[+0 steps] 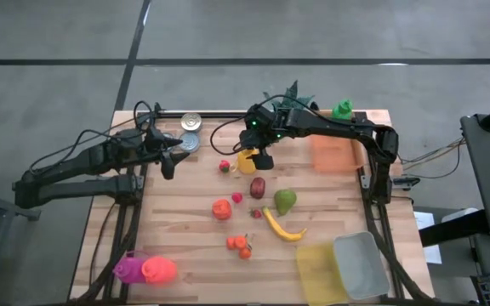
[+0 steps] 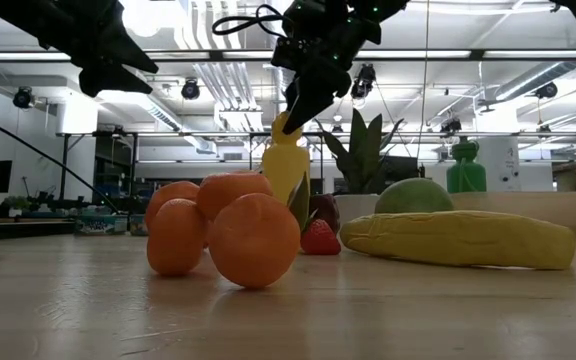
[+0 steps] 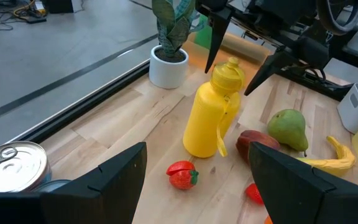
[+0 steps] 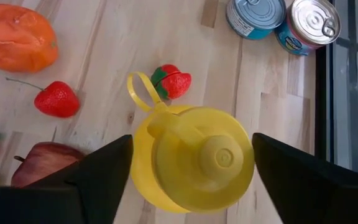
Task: Pick & Place Food Item
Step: Put the yellow water bottle into the orange bin
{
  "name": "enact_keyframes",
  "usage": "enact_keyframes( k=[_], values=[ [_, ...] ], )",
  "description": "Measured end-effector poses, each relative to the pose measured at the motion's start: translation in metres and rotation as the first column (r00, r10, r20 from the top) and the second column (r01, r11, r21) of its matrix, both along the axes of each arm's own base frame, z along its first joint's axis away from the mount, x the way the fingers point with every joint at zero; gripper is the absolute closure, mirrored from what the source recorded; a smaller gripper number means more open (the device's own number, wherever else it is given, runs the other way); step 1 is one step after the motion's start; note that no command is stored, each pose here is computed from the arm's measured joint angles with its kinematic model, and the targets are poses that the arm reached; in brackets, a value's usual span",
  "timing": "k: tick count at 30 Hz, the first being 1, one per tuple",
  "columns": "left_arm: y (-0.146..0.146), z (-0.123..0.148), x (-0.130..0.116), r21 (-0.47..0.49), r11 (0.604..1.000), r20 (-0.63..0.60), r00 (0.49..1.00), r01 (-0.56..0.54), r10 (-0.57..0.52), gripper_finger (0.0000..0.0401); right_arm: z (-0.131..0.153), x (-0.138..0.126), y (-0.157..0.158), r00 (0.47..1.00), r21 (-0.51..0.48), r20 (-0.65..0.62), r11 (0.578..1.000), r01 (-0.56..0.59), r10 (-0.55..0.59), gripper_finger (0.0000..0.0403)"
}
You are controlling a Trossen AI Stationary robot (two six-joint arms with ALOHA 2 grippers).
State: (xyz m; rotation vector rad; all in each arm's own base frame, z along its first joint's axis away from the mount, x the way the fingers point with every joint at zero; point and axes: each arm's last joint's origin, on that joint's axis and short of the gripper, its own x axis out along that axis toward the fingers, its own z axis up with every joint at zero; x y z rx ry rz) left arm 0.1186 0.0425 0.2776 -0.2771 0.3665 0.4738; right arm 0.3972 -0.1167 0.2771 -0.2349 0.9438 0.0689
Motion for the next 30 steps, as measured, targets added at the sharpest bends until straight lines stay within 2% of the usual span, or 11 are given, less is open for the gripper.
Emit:
enact_keyframes(
  k=[11, 23, 26, 30],
  values=[
    [0.0, 0.0, 0.0, 0.0, 1.0, 0.0, 1.0, 0.0, 0.0, 0.0115, 0.0, 0.0, 0.0, 1.0, 0.001, 0.001, 1.0, 0.0, 0.0, 0.0179],
    [0.0, 0.0, 0.0, 0.0, 1.0, 0.0, 1.0, 0.0, 0.0, 0.0115, 0.003, -0.002, 0.001, 1.0, 0.003, 0.008, 1.0, 0.007, -0.007, 0.0188],
    [0.0, 0.0, 0.0, 0.0, 1.0, 0.0, 1.0, 0.0, 0.0, 0.0115, 0.014, -0.007, 0.002, 0.997, 0.044, 0.035, 0.997, 0.07, -0.071, 0.0189],
    [0.0, 0.0, 0.0, 0.0, 1.0, -0.001, 1.0, 0.0, 0.0, 0.0115, 0.036, -0.02, 0.005, 0.973, 0.107, 0.069, 0.971, 0.211, -0.219, 0.0189]
  ],
)
